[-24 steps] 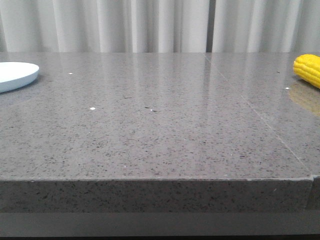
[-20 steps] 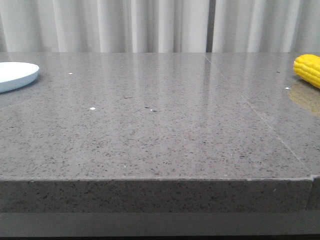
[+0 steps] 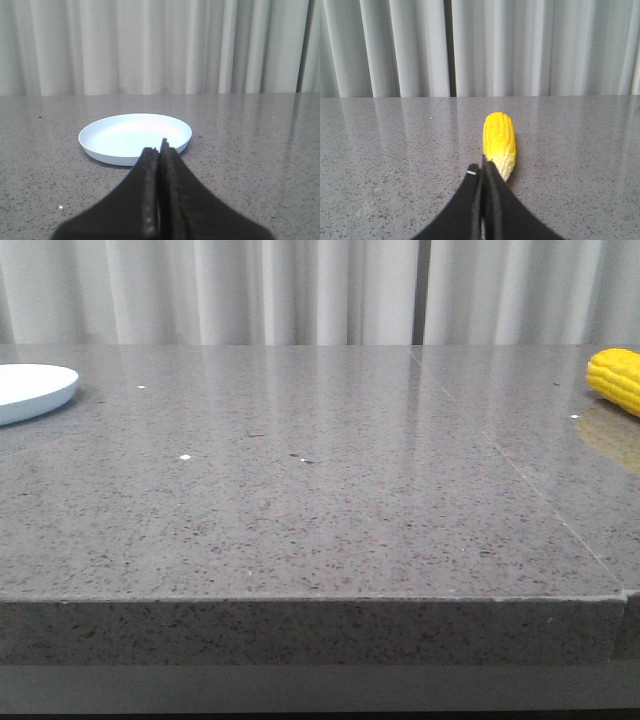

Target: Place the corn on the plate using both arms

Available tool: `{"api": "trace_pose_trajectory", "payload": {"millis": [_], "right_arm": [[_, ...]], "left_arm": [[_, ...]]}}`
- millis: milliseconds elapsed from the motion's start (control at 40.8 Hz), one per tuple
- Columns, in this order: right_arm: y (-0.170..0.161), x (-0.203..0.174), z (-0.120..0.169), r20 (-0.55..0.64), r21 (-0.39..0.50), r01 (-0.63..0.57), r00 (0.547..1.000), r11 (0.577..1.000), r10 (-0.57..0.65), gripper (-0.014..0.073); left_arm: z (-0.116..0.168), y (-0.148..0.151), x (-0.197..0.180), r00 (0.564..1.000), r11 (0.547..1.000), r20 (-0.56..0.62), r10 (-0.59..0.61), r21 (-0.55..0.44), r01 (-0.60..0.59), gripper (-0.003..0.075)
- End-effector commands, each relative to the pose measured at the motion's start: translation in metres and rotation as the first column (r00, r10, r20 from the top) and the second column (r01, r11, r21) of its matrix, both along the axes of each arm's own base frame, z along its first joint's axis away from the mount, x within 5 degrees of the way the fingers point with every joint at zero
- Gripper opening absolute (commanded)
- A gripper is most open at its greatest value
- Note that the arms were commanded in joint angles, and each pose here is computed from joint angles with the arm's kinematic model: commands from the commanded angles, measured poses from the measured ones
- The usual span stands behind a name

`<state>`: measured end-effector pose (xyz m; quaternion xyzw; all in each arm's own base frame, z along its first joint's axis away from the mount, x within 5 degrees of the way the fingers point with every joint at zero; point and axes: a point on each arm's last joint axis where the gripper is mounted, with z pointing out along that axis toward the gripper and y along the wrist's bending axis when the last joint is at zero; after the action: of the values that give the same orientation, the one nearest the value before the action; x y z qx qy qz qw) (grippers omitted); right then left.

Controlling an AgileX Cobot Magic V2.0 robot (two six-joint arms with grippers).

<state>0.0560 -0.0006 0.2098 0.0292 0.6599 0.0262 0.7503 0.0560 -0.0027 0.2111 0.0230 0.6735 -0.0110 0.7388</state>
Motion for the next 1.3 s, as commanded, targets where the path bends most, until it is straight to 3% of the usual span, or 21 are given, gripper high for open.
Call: {"api": "trace_pose_trajectory", "payload": {"millis": [0,221,442,613,761,981,1276], "right_arm": [[0.000,-0.005,0.016,0.128,-0.016,0.007,0.992,1.000,-0.004,-0.0085],[0.000,-0.009,0.033,0.196,-0.016,0.008,0.981,1.000,-0.005,-0.0085],[0.001,-0.032,0.099,0.204,-0.018,0.001,0.979,1.000,0.002,-0.0085],[0.001,-0.037,0.150,0.112,-0.020,-0.006,0.994,1.000,0.008,-0.0085],[0.002,-0.020,0.169,-0.092,-0.019,-0.015,0.996,1.000,0.013,-0.0085],[0.002,0.010,0.159,-0.275,-0.015,-0.020,0.961,1.000,0.015,-0.0085],[0.001,0.030,0.144,-0.378,-0.012,-0.022,0.926,1.000,0.016,-0.0085]], "left_arm": [[0.003,0.000,-0.002,0.995,1.000,0.099,-0.007,-0.007,0.008,-0.0020],[0.023,0.000,-0.006,0.975,1.000,0.222,-0.008,-0.013,0.011,-0.0020],[0.099,0.001,-0.030,0.942,1.000,0.336,-0.004,-0.018,0.010,-0.0020],[0.161,0.002,-0.040,0.964,1.000,0.265,-0.001,-0.017,0.006,-0.0020],[0.196,0.002,-0.030,0.992,1.000,0.129,0.000,-0.011,0.001,-0.0020],[0.188,0.000,0.000,0.998,1.000,-0.064,0.002,-0.001,-0.002,-0.0020],[0.164,-0.001,0.026,0.979,1.000,-0.204,0.003,0.007,-0.001,-0.0020]]}}
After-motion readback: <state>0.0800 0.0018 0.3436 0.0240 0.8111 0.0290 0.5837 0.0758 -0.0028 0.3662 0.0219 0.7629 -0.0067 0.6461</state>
